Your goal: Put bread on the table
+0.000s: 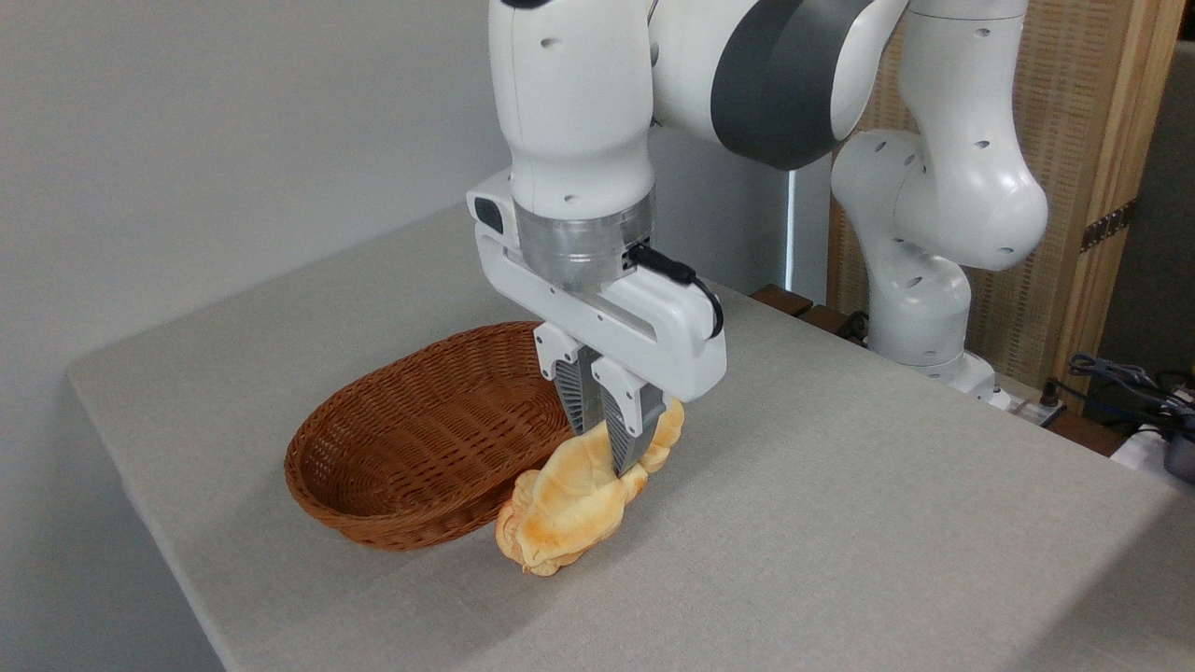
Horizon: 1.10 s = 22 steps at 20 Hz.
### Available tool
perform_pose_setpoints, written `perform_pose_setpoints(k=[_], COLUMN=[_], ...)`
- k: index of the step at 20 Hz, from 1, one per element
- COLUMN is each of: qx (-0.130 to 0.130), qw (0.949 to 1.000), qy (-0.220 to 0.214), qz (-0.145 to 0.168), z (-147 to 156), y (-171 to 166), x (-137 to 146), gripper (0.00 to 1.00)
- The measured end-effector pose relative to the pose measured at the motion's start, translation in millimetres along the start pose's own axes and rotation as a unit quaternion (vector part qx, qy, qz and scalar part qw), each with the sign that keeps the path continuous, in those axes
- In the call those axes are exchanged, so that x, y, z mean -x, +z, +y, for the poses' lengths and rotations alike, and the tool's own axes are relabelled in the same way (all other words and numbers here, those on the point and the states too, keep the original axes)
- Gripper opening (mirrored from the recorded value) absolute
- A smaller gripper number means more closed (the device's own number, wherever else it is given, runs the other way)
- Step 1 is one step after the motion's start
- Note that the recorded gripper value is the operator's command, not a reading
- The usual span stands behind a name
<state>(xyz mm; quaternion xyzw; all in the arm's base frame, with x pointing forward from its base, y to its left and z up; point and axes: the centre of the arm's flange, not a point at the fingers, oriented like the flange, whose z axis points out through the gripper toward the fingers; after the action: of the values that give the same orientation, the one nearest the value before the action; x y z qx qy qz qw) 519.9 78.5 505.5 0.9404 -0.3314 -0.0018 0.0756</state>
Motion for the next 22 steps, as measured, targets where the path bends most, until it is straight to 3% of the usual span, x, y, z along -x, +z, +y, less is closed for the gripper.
perform_pose_setpoints(k=[2, 19, 22], qx=[0.002, 0.005, 0.004], qw=[1.0000, 0.9999, 1.0000], qy=[0.001, 0.001, 0.001], qz=[-0.004, -0.010, -0.009], z=[-0.5, -2.1, -2.2], y=[4.7, 11.5, 9.8], x=[-2.2, -5.1, -5.7], gripper=[0.78, 0.78, 0.85])
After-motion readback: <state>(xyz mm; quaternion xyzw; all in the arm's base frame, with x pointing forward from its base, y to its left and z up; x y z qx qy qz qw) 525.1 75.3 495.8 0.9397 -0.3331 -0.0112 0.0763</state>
